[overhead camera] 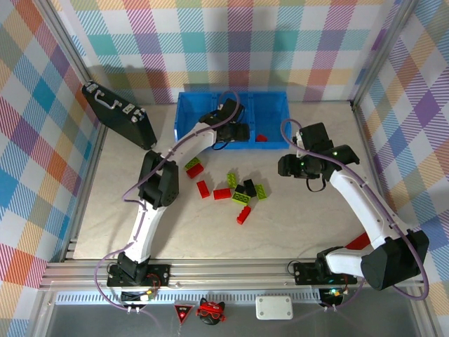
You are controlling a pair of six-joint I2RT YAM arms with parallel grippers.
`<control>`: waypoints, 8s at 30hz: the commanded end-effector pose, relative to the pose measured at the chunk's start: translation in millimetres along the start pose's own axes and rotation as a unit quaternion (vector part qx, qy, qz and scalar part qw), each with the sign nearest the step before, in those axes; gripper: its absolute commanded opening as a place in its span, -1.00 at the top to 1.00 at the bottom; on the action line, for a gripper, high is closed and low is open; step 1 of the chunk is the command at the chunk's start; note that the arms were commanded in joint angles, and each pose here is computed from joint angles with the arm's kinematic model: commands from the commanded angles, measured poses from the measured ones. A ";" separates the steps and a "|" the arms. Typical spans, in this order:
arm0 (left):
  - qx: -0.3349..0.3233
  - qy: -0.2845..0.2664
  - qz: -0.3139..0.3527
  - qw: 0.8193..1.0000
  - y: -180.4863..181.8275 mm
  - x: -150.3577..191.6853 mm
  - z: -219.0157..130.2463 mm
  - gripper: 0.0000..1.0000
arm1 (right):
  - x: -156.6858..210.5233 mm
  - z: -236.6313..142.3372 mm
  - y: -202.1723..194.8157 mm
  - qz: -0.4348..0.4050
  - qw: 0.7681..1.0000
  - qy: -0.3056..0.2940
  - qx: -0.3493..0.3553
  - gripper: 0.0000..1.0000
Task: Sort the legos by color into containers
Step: Place the lego in the container, then pick up the lego from the middle-left of the table, then place the lego in the container, then touch the lego at the center of the table.
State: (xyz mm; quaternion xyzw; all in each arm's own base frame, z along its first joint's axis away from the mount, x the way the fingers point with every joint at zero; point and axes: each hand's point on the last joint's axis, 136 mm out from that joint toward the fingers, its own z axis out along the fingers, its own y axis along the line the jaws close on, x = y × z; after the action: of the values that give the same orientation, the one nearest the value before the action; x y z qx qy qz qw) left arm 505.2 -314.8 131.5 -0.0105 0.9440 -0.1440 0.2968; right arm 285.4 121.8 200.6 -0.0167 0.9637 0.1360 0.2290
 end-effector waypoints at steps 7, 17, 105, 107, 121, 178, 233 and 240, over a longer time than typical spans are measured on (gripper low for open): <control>0.038 -0.054 -0.004 0.998 3.4 -17.7 -91.0 -0.52 | 10.7 37.1 37.9 -0.020 0.998 0.043 -0.028 -0.10; 0.005 -0.034 -0.025 0.999 61.5 36.1 -139.4 -0.52 | 16.9 77.0 65.0 -0.057 0.994 0.088 -0.020 -0.07; -0.165 0.172 -0.084 0.967 221.2 163.1 -100.2 0.24 | 11.0 100.4 72.2 -0.099 0.989 0.107 0.005 -0.06; -0.166 0.166 -0.083 0.968 220.0 153.6 -100.3 0.24 | 11.2 99.6 70.9 -0.098 0.989 0.106 0.007 -0.06; -0.131 0.104 -0.068 0.984 181.2 37.2 -73.4 0.24 | 19.9 72.3 53.8 -0.092 0.992 0.084 0.029 -0.08; -0.035 0.022 -0.062 0.997 152.4 4.6 -110.5 -0.04 | 36.7 109.8 46.8 -0.094 0.987 0.124 0.031 -0.11; 0.015 0.025 -0.118 0.993 146.4 55.8 -144.6 -0.06 | 88.4 163.5 25.7 -0.076 0.975 0.201 0.053 0.02; 0.016 0.022 -0.119 0.993 145.8 54.7 -149.4 -0.07 | 89.0 163.8 23.3 -0.078 0.975 0.201 0.058 0.09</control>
State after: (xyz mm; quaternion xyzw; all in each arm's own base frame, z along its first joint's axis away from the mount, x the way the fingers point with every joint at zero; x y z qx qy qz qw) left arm 382.9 -138.8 153.5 -0.1151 0.9499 -0.1733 0.2334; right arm 273.0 190.4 27.6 -0.0961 0.9925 0.0632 0.0420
